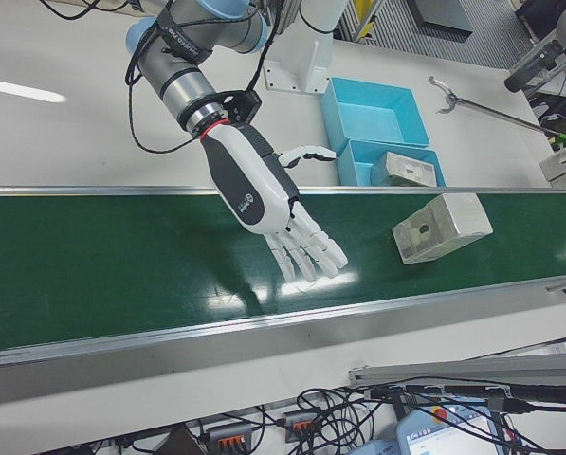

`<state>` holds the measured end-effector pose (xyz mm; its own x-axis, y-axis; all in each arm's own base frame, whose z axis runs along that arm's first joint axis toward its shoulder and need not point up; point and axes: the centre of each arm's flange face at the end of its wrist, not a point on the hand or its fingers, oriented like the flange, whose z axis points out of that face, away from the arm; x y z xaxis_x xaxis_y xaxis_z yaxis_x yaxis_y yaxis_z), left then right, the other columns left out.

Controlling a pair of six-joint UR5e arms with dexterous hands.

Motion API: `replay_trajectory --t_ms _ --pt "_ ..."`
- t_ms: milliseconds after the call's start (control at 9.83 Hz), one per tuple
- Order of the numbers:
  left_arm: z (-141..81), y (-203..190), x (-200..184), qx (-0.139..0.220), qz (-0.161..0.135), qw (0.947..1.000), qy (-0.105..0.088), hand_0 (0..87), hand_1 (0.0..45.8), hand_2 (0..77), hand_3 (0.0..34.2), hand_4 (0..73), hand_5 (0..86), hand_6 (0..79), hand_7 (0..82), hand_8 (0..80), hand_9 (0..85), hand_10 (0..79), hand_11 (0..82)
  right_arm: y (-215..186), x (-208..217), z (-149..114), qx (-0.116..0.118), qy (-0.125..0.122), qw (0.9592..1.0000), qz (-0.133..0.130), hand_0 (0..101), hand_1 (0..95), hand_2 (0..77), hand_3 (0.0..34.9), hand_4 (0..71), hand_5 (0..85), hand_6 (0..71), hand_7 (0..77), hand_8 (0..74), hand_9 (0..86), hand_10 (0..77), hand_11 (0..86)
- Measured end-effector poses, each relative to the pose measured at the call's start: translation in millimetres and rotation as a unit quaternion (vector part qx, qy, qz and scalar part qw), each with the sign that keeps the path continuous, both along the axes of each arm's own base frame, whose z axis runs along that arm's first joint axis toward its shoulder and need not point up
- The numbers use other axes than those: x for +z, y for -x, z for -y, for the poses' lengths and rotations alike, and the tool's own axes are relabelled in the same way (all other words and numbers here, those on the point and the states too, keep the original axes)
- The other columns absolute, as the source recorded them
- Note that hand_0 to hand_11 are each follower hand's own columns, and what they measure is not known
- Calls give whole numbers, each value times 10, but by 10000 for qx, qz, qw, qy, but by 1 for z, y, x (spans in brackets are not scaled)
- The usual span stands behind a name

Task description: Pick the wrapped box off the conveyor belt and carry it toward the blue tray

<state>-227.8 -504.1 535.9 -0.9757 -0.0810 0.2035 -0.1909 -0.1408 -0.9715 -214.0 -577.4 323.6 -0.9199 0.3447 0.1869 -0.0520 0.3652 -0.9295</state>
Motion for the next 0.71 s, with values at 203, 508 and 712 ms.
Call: replay_trajectory --t_ms 203,508,712 --pt "0 0 0 0 0 10000 0 0 0 5 0 0 11 0 0 0 0 0 0 0 0 0 0 2 10000 -1 450 131 202 178 0 44 0 0 49 11 11 33" --pt "0 0 0 0 0 10000 0 0 0 11 0 0 11 0 5 0 0 0 0 1 0 0 -5 2 10000 -2 451 131 218 178 0 44 0 0 49 11 11 33" --pt "0 0 0 0 0 10000 0 0 0 5 0 0 11 0 0 0 0 0 0 1 1 -1 -12 7 10000 -5 451 142 224 178 0 44 0 0 33 11 11 33"
